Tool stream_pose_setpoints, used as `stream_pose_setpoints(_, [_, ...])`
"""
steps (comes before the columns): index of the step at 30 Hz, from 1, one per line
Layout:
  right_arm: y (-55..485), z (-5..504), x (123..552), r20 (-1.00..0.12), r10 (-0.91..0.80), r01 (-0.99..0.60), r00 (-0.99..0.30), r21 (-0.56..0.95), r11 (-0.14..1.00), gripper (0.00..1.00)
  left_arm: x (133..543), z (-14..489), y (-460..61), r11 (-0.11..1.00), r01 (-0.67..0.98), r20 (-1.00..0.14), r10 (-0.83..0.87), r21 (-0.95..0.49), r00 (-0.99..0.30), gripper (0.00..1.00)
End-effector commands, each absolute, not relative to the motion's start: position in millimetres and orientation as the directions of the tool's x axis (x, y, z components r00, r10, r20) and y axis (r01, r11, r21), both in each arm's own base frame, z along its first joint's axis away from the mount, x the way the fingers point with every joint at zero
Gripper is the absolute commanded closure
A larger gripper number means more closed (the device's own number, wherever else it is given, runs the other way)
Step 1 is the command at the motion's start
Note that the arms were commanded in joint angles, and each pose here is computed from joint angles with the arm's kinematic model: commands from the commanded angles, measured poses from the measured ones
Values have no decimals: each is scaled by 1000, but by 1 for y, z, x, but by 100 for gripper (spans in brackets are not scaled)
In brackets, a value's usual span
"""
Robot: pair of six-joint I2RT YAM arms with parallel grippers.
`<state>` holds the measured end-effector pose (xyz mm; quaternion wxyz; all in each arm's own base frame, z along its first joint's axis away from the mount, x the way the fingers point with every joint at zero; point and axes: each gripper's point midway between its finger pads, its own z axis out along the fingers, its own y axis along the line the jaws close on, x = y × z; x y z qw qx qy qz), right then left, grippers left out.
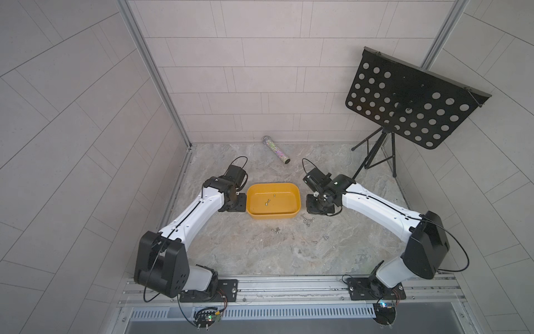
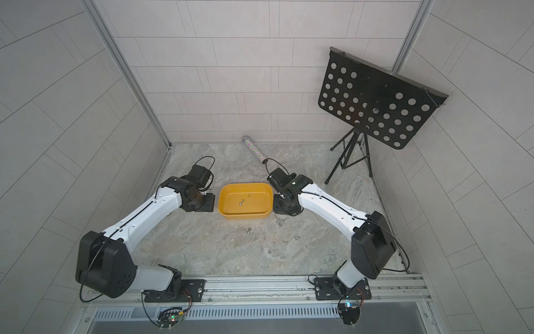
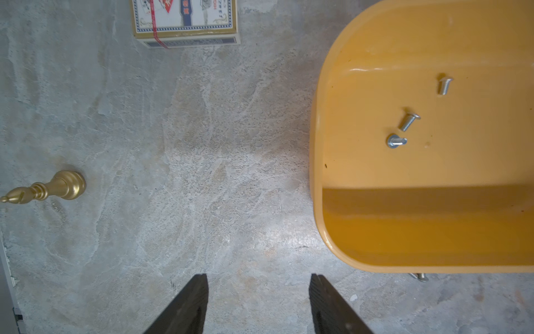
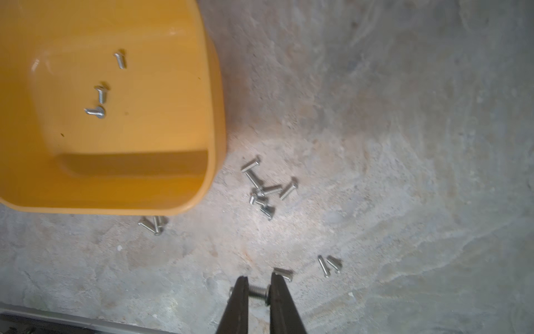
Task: Put the screws on the desktop into the storage box
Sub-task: Place the screw in the storage box.
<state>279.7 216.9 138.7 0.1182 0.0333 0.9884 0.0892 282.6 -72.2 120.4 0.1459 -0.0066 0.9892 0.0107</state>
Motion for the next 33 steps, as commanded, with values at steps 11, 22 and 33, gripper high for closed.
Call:
stream_pose_setpoints(11, [303, 109, 333, -162, -60, -90, -985, 182, 979, 85, 283, 127, -53, 996, -85, -320, -75, 19, -944, 36])
stream_pose_setpoints(22, [321, 64, 355, -104, -88, -101, -991, 130, 986, 81, 283, 125, -55, 996, -85, -312, -81, -3, -947, 36])
stream_pose_setpoints(33, [320, 75, 358, -136, -114, -130, -984, 111, 985, 70, 283, 125, -57, 997, -76, -310, -76, -10, -948, 36])
